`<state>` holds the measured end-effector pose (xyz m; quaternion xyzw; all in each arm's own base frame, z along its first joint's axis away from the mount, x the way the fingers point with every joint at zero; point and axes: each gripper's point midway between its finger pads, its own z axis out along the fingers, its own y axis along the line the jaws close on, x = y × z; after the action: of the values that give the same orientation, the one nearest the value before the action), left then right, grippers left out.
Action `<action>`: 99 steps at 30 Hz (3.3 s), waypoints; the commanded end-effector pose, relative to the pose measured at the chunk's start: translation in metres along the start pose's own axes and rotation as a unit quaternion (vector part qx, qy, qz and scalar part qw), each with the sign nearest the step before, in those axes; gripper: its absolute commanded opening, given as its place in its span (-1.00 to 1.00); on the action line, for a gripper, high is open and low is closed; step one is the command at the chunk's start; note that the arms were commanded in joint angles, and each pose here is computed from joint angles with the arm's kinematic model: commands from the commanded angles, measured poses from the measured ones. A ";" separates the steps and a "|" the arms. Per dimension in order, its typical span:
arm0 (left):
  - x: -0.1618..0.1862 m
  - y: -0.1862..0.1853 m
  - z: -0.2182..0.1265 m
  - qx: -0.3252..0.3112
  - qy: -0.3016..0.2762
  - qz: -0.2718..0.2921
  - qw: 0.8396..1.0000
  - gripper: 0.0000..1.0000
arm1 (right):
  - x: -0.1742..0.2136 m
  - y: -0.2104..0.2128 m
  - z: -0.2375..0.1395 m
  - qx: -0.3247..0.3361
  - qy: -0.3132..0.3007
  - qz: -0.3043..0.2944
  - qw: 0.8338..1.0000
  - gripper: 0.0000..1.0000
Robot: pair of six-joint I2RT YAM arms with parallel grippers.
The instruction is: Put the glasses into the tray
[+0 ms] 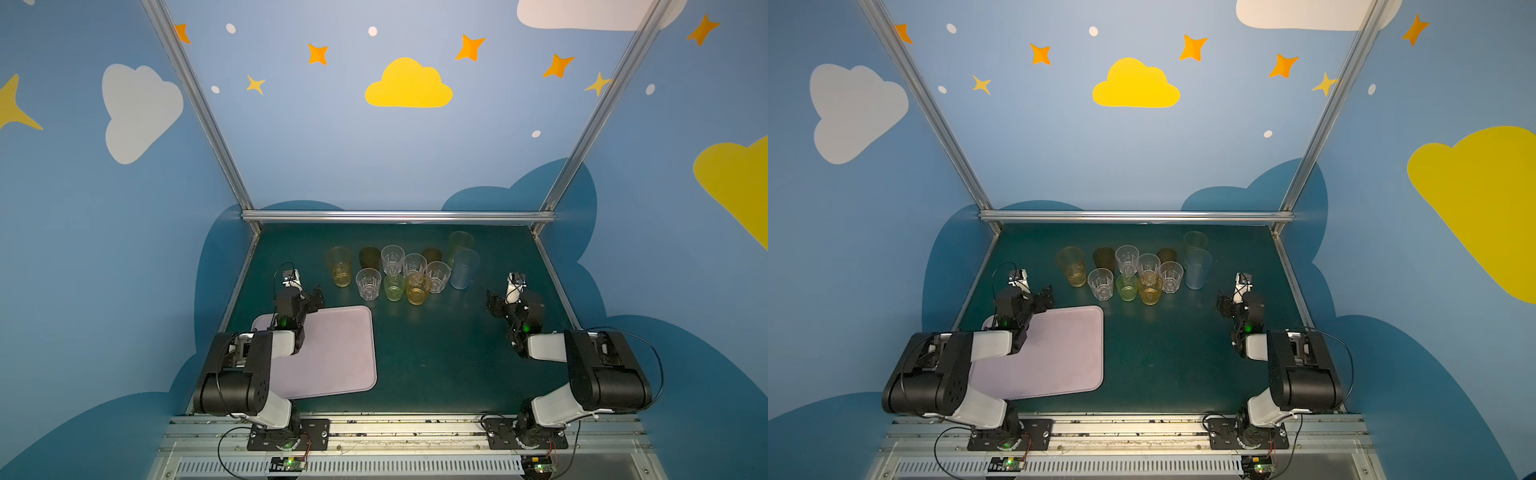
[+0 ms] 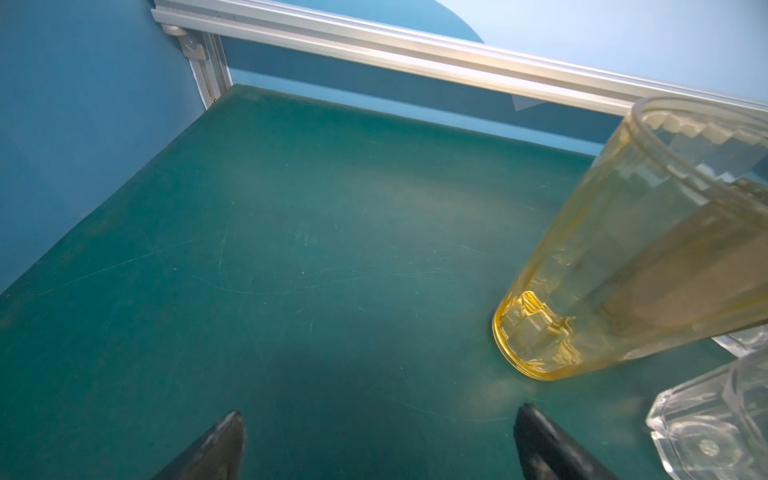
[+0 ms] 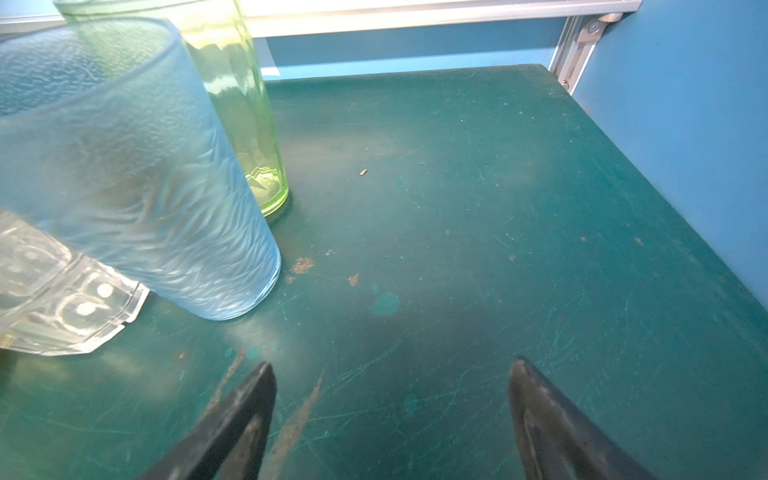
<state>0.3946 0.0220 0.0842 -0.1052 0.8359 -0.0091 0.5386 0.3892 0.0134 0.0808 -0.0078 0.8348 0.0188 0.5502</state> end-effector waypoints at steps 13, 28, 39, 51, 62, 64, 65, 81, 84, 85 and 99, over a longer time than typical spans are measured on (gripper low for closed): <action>0.004 0.001 0.000 0.000 0.007 0.006 1.000 0.99 | -0.010 0.003 0.001 0.004 -0.011 -0.008 1.000 0.74; -0.052 0.005 -0.050 -0.156 -0.039 0.020 0.987 0.99 | -0.049 0.015 -0.024 0.030 -0.002 -0.044 0.999 0.74; -0.051 -0.062 -0.119 -0.119 -0.004 0.027 0.992 0.99 | -0.076 0.017 -0.070 0.029 0.047 0.094 0.994 0.74; 0.040 -0.140 -0.160 -0.016 0.160 0.065 0.985 0.99 | -0.040 0.088 -0.117 -0.140 0.239 0.246 0.929 0.74; 0.104 -0.187 -0.153 0.031 0.264 -0.011 0.964 0.75 | -0.019 0.120 -0.156 -0.180 0.292 0.219 0.914 0.74; 0.113 -0.190 -0.151 0.032 0.274 -0.019 0.961 0.68 | -0.020 0.123 -0.162 -0.187 0.294 0.222 0.911 0.74; 0.116 -0.191 -0.150 0.031 0.277 -0.021 0.960 0.66 | -0.020 0.123 -0.164 -0.190 0.296 0.222 0.909 0.74; 0.156 -0.194 -0.134 -0.011 0.316 0.007 0.949 -0.25 | 0.024 0.112 -0.180 -0.167 0.320 0.239 0.901 0.74; 0.161 -0.198 -0.134 -0.008 0.318 0.013 0.948 -0.30 | 0.028 0.107 -0.182 -0.155 0.313 0.244 0.905 0.74; 0.163 -0.200 -0.134 -0.006 0.319 0.016 0.948 -0.31 | 0.029 0.105 -0.183 -0.152 0.309 0.244 0.906 0.74; 0.171 -0.234 -0.144 0.029 0.315 0.012 0.949 -0.46 | 0.041 0.098 -0.196 -0.140 0.316 0.236 0.908 0.74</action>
<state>0.2393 -0.2293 0.0216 -0.0730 0.9617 -0.0247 0.2629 0.1972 0.1098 0.1320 0.1016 0.9243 0.2785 0.2404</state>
